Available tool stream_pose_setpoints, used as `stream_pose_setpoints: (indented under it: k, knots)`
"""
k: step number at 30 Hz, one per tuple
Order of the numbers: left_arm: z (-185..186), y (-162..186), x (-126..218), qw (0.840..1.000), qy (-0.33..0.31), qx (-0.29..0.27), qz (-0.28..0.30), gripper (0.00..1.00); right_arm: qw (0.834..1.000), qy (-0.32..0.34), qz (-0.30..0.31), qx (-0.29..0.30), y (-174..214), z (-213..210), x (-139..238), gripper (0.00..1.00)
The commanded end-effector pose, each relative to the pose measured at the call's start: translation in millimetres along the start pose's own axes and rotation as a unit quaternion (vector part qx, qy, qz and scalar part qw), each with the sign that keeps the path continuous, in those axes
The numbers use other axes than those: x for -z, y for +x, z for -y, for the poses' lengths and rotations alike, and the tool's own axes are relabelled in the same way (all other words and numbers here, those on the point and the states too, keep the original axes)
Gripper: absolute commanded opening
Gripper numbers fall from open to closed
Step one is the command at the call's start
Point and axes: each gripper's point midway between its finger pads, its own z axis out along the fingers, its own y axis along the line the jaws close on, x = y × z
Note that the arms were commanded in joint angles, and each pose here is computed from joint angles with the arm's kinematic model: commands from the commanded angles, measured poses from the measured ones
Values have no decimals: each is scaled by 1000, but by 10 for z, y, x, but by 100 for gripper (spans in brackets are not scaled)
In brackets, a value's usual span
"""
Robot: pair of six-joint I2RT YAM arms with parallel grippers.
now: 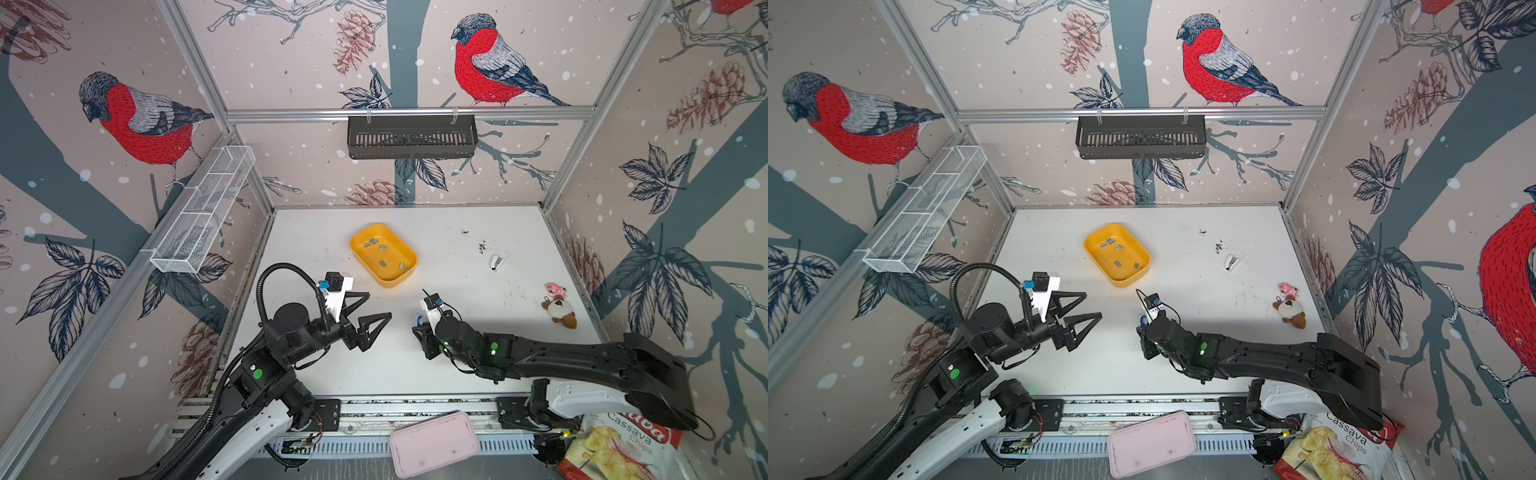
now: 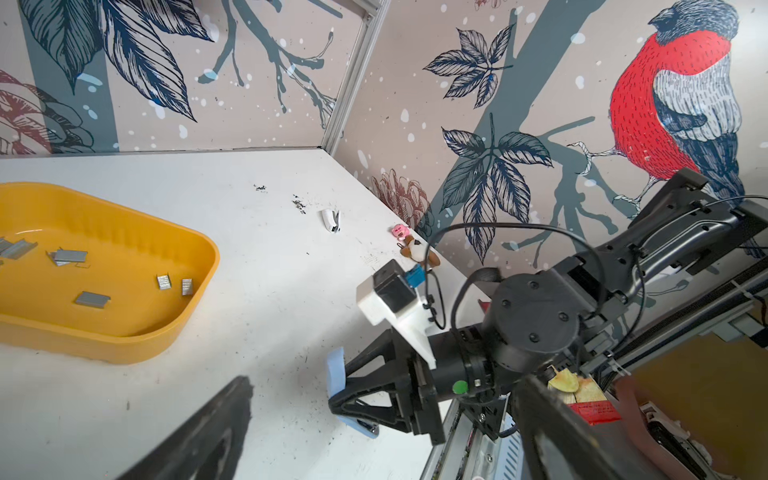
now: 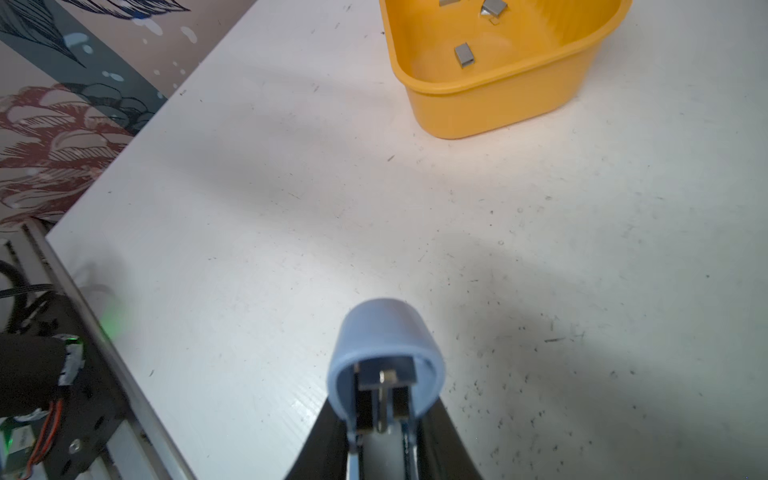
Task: Load the staples into the stapler
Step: 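Lower the opened light-blue stapler onto the table with the right gripper and release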
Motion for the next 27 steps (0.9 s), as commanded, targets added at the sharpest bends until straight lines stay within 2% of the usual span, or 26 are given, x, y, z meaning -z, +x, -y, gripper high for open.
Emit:
stream_pose_setpoints:
  k: [1, 8, 22, 27]
  knots:
    - [59, 1, 130, 1000, 9, -14, 16, 98, 1000, 13, 9, 2, -82, -47, -131, 19]
    - [46, -88, 373, 998, -14, -23, 60, 98, 999, 32, -17, 9, -39, -44, -395, 18]
    - [-108, -186, 503, 993, -66, -20, 96, 98, 995, 82, -55, 34, -18, 81, -834, 17]
    - [-129, -156, 457, 994, -68, -19, 86, 98, 993, 92, -61, 38, 33, 115, -874, 18]
